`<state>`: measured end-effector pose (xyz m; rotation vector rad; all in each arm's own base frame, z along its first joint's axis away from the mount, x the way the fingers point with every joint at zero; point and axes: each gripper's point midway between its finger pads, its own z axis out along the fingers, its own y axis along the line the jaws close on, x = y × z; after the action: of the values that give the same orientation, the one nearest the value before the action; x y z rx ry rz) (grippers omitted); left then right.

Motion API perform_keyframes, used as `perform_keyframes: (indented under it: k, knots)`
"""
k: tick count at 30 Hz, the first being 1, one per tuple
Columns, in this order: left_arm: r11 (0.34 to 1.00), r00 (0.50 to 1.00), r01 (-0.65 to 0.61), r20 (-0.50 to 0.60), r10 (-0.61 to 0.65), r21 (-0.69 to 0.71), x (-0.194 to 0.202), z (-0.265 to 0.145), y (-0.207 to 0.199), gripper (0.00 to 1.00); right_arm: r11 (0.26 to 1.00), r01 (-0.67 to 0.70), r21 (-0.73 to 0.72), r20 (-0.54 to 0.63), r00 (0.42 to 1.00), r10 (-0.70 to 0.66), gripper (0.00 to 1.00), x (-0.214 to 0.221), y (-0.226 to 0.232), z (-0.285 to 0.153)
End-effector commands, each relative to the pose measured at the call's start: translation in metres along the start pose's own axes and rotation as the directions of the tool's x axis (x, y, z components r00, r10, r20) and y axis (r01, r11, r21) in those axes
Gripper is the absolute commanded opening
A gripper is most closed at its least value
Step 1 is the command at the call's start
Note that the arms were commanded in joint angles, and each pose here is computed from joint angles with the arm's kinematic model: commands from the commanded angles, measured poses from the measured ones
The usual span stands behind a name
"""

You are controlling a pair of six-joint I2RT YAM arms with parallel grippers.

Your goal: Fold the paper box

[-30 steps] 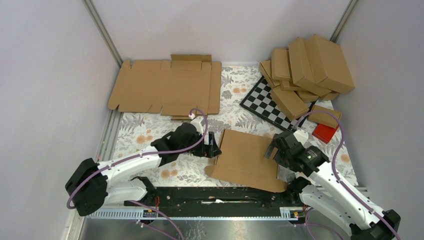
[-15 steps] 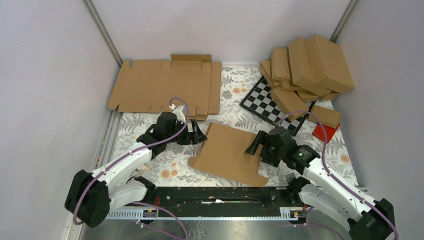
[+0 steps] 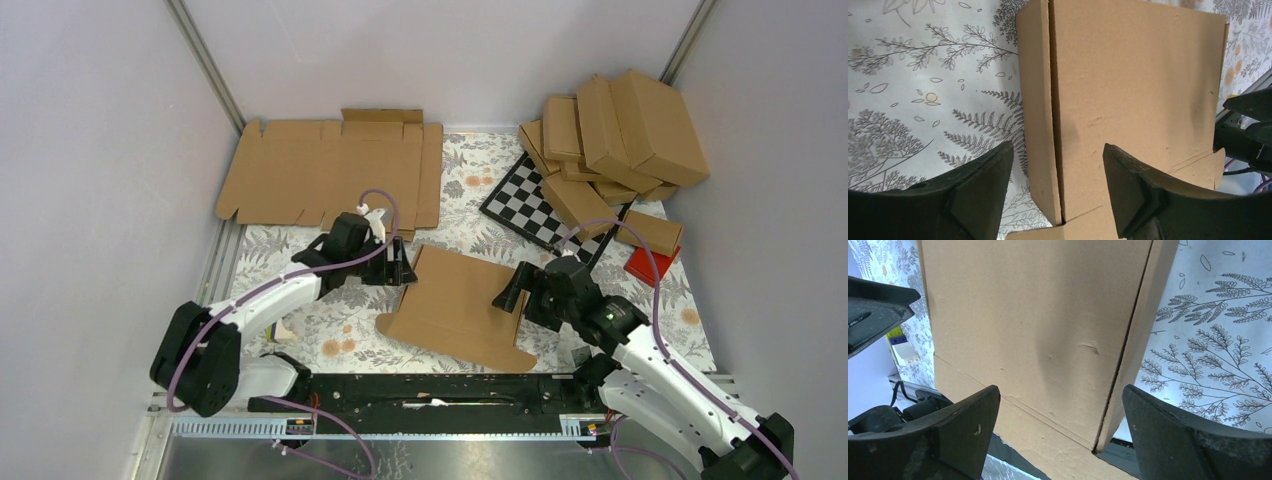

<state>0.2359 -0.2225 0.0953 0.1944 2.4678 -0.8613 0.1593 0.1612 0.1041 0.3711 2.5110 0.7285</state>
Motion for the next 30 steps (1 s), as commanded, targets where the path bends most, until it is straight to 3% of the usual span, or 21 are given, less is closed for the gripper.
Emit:
perform_keyframes:
  k: [1, 9, 12, 16, 19, 23, 30]
  knots:
    - [0.993, 0.999, -0.034, 0.015, 0.033, 0.110, -0.018, 0.008, -0.024, 0.69, 0.999, 0.027, -0.028, 0.009, 1.000, -0.026, 1.00, 0.002, 0.000, 0.000]
    - [0.988, 0.999, -0.042, -0.023, 0.046, 0.146, -0.013, 0.023, -0.035, 0.53, 0.999, 0.025, 0.022, -0.006, 1.000, -0.025, 0.94, 0.007, -0.012, 0.008]
    - [0.987, 0.997, -0.063, -0.030, 0.068, 0.145, -0.011, 0.028, -0.039, 0.36, 0.999, 0.030, 0.030, -0.006, 1.000, -0.030, 0.75, 0.006, -0.013, 0.010]
    - [0.985, 0.993, -0.098, -0.048, 0.106, 0.143, -0.006, 0.036, -0.044, 0.16, 0.999, 0.042, -0.001, -0.036, 0.998, -0.042, 0.58, 0.011, -0.008, 0.015]
    - [0.983, 0.991, -0.115, -0.058, 0.124, 0.144, -0.004, 0.041, -0.048, 0.11, 0.999, 0.043, -0.008, -0.055, 0.998, -0.044, 0.47, 0.013, -0.005, 0.017]
    - [0.978, 0.985, -0.137, -0.081, 0.151, 0.156, 0.002, 0.046, -0.054, 0.09, 0.999, 0.043, -0.027, -0.060, 0.997, -0.044, 0.39, 0.013, -0.002, 0.018]
    - [0.976, 0.980, -0.159, -0.096, 0.174, 0.150, 0.003, 0.057, -0.053, 0.09, 0.994, 0.082, -0.068, -0.077, 0.993, -0.087, 0.39, 0.016, 0.005, 0.014]
